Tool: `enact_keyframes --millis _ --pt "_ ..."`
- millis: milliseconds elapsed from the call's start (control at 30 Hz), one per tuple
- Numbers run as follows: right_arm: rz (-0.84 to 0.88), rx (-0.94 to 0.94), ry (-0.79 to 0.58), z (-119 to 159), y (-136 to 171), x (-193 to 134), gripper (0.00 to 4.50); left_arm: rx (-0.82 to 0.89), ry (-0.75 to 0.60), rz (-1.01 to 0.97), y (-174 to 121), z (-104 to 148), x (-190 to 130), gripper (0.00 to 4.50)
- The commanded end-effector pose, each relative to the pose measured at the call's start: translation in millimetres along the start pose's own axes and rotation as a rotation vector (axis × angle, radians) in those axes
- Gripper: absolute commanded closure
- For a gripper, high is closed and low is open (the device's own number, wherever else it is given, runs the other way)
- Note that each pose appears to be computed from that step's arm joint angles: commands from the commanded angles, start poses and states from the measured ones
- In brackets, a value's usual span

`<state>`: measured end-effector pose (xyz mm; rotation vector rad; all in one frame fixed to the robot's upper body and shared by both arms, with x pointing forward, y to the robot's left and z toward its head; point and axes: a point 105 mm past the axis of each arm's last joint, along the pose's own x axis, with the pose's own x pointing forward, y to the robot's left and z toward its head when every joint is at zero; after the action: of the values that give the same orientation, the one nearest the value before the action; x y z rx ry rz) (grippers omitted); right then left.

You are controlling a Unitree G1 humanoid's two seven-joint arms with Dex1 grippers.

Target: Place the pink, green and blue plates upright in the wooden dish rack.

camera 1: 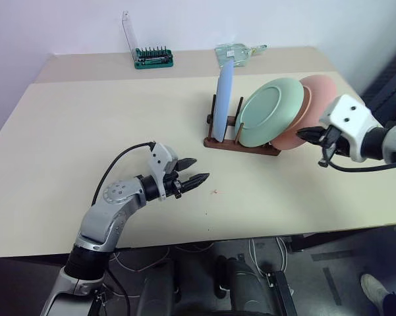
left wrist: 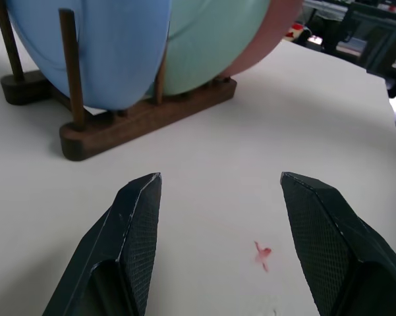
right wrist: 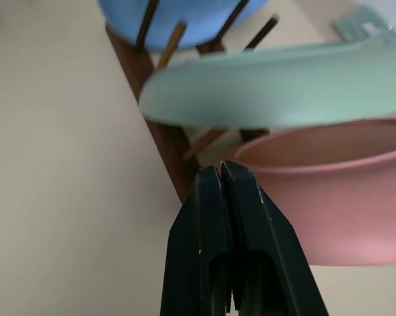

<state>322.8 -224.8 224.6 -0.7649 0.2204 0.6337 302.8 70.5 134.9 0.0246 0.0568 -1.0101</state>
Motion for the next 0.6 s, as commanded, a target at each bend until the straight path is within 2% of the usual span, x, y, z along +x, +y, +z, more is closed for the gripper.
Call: enact_keyframes --millis 33,167,300,500,600 --pt "-0.031 -0.043 -0.052 13.0 -4.3 10.2 4.48 0.027 -0.036 -0.009 -4.2 10.0 -0.6 1.53" --pt "-0.035 -0.070 -0.106 26.4 -4.1 25.3 4.48 0.025 -0.035 -0.003 -5.6 9.3 -0.7 1.53" --pt "-0.029 -0.077 -0.186 50.1 -5.9 25.2 4.48 0.020 -0.039 0.019 -4.9 9.1 -4.1 1.53" --pt "-0.070 -0.129 -0.116 40.8 -17.3 11.8 4.48 0.009 -0.040 0.019 -8.3 7.6 -3.4 1.53" --pt "-0.181 -0.146 -0.098 41.5 -43.3 -13.3 4.48 0.006 -0.037 0.007 -8.7 6.5 -0.3 1.53"
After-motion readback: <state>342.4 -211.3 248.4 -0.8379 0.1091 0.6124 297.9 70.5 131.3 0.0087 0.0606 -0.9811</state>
